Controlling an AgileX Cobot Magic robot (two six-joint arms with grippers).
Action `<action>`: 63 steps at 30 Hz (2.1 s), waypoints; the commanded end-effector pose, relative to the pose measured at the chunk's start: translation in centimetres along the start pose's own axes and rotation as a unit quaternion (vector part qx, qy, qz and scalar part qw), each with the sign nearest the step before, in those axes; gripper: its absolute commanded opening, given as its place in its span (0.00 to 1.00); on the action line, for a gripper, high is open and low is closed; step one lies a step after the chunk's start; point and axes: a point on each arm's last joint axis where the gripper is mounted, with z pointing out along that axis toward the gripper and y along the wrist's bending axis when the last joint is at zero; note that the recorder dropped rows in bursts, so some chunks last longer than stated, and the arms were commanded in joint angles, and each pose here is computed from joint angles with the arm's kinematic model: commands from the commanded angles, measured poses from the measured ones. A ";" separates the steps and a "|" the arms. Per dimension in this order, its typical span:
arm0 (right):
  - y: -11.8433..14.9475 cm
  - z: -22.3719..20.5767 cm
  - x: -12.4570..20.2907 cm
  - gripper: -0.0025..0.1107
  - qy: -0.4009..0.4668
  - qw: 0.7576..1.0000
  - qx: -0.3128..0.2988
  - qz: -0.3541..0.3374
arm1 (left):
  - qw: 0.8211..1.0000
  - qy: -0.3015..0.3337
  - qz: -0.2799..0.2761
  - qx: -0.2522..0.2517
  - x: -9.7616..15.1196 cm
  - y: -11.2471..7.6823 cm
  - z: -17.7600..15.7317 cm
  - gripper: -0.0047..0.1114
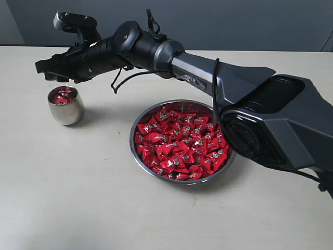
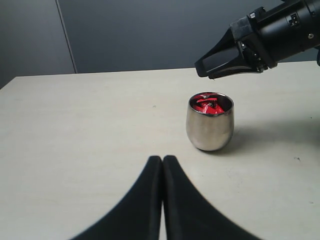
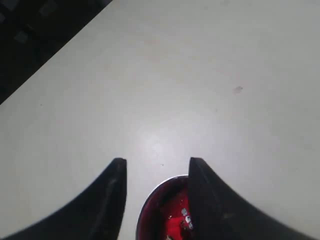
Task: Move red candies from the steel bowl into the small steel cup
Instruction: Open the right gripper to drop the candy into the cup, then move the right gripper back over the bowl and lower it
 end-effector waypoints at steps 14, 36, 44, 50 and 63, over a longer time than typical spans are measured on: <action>-0.2 -2.3 -1.1 0.02 0.056 0.993 0.036 -0.098 | 1.000 -0.001 -0.002 0.000 0.1 0.0 0.0 0.04; -2.0 -13.6 -5.1 0.02 -0.022 0.966 0.194 -0.168 | 1.000 -0.001 -0.002 0.000 0.1 0.0 0.0 0.04; -5.6 -20.4 -0.3 0.02 -0.001 0.952 0.268 -0.144 | 1.000 -0.001 -0.002 0.000 0.1 0.0 0.0 0.04; -8.9 -24.8 4.8 0.02 0.066 0.946 0.303 -0.099 | 1.000 -0.001 -0.002 0.000 0.1 0.0 0.0 0.04; -8.3 -24.9 8.1 0.02 0.193 0.951 0.216 -0.110 | 1.000 -0.001 -0.002 0.000 0.1 0.0 0.0 0.04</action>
